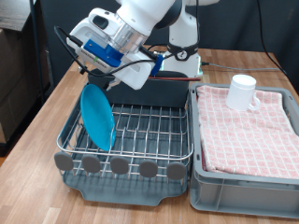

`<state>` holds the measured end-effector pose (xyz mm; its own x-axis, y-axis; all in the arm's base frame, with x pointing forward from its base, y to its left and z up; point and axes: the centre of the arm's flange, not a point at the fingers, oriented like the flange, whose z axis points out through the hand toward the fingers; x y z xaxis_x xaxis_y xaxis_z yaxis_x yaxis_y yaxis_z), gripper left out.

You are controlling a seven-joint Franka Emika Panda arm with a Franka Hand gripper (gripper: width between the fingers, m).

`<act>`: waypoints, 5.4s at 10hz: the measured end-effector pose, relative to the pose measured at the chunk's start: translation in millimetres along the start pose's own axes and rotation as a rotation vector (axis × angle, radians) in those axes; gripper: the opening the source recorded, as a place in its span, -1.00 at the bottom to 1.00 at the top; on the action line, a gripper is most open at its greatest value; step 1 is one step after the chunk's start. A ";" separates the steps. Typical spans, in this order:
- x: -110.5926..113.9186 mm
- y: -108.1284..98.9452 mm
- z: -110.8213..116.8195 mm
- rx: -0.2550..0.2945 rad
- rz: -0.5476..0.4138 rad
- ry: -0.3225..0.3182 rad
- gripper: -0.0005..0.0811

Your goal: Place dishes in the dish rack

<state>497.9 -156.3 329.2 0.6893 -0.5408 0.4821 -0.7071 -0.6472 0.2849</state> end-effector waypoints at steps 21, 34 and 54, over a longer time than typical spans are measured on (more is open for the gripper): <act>17.2 -14.2 -124.8 0.251 -0.111 -0.368 0.98; -24.9 -48.1 -203.8 0.330 -0.333 -0.383 0.98; -88.1 -112.6 -310.3 0.345 -0.485 -0.424 0.98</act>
<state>467.8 130.9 511.7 0.9636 -0.2668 -0.0147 -0.2650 -0.9614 0.0743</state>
